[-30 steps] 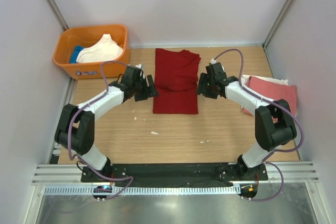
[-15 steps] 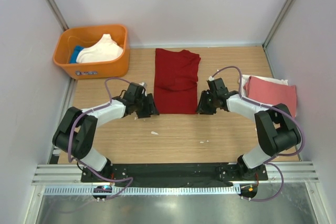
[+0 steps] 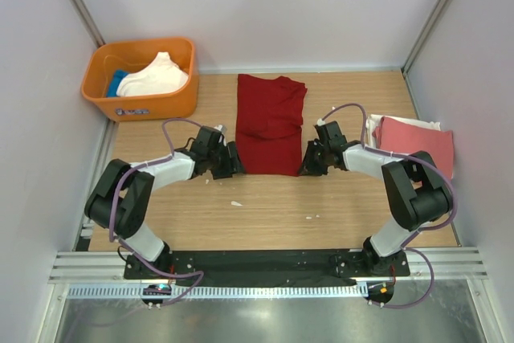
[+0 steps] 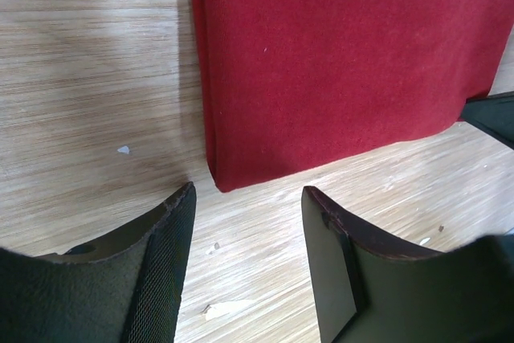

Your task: Fold and stack the t-shirts

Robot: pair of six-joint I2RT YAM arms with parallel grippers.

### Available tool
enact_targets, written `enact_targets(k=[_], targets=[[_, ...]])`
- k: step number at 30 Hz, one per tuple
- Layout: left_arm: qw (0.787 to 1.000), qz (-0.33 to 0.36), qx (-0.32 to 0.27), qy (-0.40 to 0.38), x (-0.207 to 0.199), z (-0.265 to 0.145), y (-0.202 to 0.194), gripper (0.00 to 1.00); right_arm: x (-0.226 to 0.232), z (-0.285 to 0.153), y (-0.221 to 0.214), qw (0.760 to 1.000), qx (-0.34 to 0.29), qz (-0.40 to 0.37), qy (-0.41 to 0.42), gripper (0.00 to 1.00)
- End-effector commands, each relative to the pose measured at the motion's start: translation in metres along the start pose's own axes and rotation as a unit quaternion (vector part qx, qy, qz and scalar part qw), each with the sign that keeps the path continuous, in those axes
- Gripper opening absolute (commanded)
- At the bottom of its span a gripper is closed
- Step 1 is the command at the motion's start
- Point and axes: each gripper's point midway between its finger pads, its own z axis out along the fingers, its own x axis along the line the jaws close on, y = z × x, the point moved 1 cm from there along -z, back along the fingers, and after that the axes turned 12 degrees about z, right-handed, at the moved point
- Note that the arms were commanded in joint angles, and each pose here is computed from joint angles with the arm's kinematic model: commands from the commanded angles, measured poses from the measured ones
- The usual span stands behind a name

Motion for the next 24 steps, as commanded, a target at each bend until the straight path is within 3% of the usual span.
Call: enact_targets(k=[1,6,9,14,17,20,24], targets=[[1.0,0.004,-0.018,0.004,-0.001,0.0,0.011,0.57,-0.003,0.006,-0.001,1.0,0.0,0.0,-0.006,0.15],[1.0,0.005,-0.019,0.005,-0.001,0.0,0.012,0.48,-0.008,0.005,-0.004,1.0,-0.002,0.001,-0.011,0.04],[1.0,0.0,-0.016,0.013,0.003,0.003,0.011,0.42,-0.008,0.005,-0.004,1.0,-0.001,0.001,-0.007,0.03],[1.0,-0.005,-0.013,0.016,0.007,0.011,0.008,0.42,-0.008,0.006,-0.006,1.0,0.0,0.002,-0.007,0.03],[1.0,-0.007,-0.009,0.009,0.006,0.018,0.008,0.33,-0.007,0.005,-0.004,1.0,-0.002,0.002,-0.006,0.02],[1.0,-0.002,0.002,0.009,0.008,0.024,0.004,0.0,-0.005,0.004,-0.003,1.0,-0.003,0.003,-0.005,0.01],[1.0,0.003,-0.019,0.011,0.003,0.012,0.015,0.0,0.009,-0.007,0.008,1.0,-0.016,-0.006,0.007,0.01]])
